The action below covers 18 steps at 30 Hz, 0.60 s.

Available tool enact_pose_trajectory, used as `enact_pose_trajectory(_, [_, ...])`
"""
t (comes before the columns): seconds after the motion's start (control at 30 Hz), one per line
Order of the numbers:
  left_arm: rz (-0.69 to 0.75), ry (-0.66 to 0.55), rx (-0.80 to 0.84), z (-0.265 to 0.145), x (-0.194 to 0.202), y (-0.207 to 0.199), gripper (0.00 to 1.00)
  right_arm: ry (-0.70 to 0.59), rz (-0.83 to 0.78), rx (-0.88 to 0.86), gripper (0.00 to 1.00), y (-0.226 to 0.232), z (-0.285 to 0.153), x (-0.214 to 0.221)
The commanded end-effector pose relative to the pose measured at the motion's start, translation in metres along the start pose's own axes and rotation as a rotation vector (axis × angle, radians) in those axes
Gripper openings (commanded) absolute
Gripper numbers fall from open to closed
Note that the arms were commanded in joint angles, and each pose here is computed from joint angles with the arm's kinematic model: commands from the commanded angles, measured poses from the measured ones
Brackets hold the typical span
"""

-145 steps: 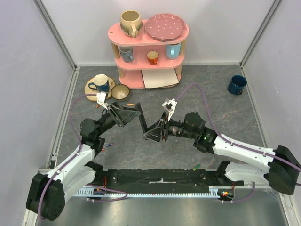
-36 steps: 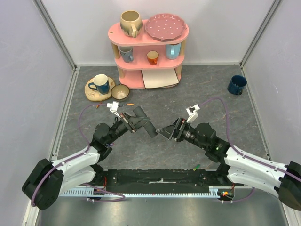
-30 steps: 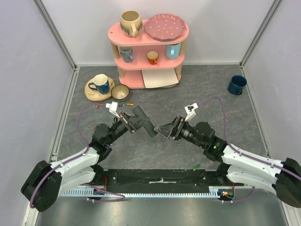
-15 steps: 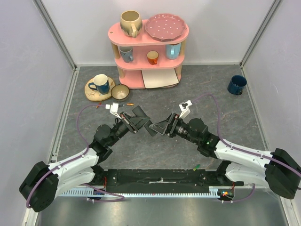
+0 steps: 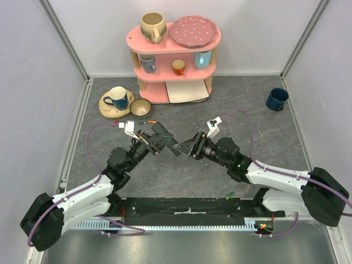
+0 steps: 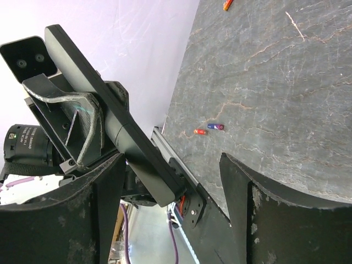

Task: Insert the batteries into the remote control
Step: Remove the battery cover from the remote control.

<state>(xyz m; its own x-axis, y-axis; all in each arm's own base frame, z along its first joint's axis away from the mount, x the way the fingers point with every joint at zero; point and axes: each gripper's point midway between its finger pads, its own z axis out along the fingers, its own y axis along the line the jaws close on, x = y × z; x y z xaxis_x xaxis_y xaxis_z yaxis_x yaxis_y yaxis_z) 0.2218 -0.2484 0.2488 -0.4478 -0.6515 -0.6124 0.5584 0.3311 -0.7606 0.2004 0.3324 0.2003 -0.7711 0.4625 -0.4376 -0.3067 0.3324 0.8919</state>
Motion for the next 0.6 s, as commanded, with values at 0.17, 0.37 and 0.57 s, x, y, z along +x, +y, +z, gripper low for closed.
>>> enact_pose_trajectory(0.17, [0.059, -0.055, 0.026, 0.0016, -0.0115, -0.0081, 0.02, -0.045, 0.019, -0.092, 0.76, 0.0283, 0.0065, -0.0155])
enact_pose_trajectory(0.37, [0.056, -0.057, 0.031, 0.0010, -0.0104, -0.0087, 0.02, -0.042, 0.020, -0.097, 0.72, 0.0286, 0.0068, -0.0140])
enact_pose_trajectory(0.57, [0.055, -0.061, 0.032, 0.0009, -0.0108, -0.0096, 0.02, -0.041, 0.022, -0.092, 0.63, 0.0261, 0.0069, -0.0134])
